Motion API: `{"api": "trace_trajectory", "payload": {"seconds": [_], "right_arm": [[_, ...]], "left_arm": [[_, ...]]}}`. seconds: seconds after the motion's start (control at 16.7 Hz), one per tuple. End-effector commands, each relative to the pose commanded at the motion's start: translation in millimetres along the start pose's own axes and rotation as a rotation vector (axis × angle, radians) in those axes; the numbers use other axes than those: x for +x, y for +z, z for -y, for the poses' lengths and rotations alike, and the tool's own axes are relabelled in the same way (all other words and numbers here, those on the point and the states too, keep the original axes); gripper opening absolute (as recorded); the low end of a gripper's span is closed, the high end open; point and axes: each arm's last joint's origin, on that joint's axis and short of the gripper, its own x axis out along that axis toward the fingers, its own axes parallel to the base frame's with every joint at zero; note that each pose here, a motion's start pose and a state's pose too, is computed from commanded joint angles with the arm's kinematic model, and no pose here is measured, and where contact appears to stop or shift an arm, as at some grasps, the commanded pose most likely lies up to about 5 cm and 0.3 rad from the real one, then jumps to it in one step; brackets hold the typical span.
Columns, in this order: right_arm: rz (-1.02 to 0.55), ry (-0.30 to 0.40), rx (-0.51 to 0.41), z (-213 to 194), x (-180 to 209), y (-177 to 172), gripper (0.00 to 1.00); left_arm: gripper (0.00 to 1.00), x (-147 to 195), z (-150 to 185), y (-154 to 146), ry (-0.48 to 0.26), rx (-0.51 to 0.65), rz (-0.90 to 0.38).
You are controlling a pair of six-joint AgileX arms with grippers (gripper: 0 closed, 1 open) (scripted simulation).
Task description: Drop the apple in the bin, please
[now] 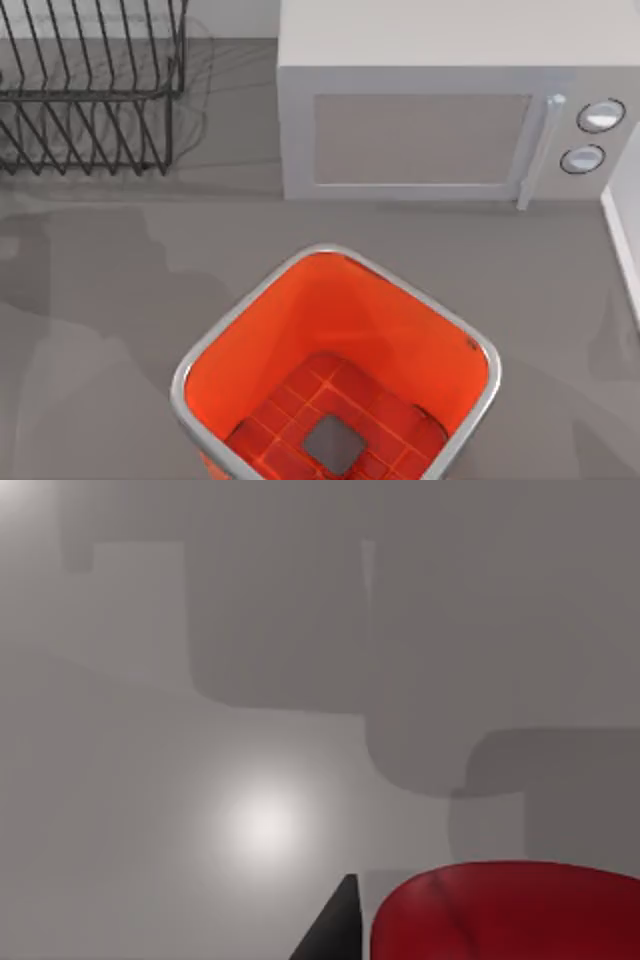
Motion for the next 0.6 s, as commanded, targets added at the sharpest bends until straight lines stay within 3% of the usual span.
{"api": "trace_trajectory", "payload": {"seconds": [0.36,0.6], "right_arm": [[0.000,0.000,0.000,0.0,0.0,0.0,1.00],[0.000,0.000,0.000,0.0,0.0,0.0,1.00]], "left_arm": [[0.00,-87.3,1.4,1.1,-0.003,-0.002,-0.021],[0.00,-106.7,2.2,-1.2,0.000,-0.002,-0.002]]}}
